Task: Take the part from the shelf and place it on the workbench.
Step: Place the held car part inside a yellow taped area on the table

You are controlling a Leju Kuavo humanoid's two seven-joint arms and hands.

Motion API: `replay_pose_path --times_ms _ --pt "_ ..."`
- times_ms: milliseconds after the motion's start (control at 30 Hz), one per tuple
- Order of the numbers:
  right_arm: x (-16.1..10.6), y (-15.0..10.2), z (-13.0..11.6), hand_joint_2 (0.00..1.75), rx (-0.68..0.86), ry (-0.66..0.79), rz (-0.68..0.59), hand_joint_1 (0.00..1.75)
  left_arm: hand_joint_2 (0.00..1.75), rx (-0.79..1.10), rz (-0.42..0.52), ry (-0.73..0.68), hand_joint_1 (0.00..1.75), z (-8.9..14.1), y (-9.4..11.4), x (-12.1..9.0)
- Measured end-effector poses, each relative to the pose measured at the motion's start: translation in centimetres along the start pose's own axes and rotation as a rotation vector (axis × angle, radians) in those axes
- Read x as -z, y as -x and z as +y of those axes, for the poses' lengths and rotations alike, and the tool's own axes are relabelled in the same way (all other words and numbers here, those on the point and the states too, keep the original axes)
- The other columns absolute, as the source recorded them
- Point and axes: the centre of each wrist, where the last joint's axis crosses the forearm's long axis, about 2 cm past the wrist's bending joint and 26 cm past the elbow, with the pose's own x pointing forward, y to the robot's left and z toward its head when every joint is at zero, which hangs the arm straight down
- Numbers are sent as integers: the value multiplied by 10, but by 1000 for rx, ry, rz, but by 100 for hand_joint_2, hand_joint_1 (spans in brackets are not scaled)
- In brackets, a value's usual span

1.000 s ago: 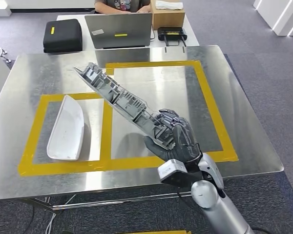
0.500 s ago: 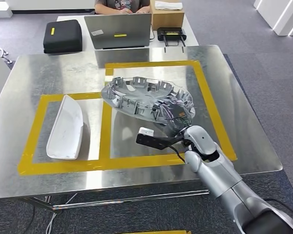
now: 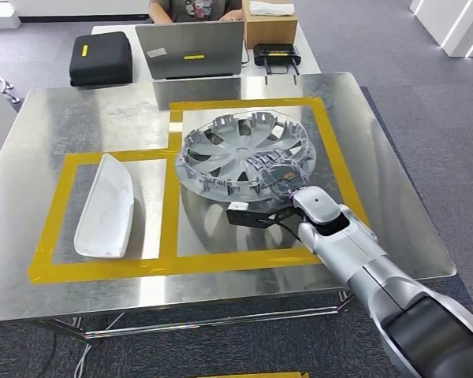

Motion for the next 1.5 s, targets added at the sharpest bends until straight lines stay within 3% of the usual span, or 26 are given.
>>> replay_pose_path --times_ms 33,167,667,967,1100,1500 --pt "1 1 1 0 -16 -19 -3 0 175 -3 1 -3 0 0 1 0" --pt "2 3 2 0 -83 -97 -27 0 0 -10 5 -18 0 1 3 -1" --pt "-13 62 -15 0 -424 -302 -113 0 0 -63 42 -35 0 -3 13 -7" --pt "-27 81 -43 0 -485 -321 -187 0 0 -83 43 -34 0 -7 18 -11" --pt "-35 84 -55 175 -489 -296 -233 0 0 -80 35 -25 0 -9 20 -14" --pt "-50 89 -63 175 -531 -286 -259 0 0 -84 27 -23 0 -11 18 -17"
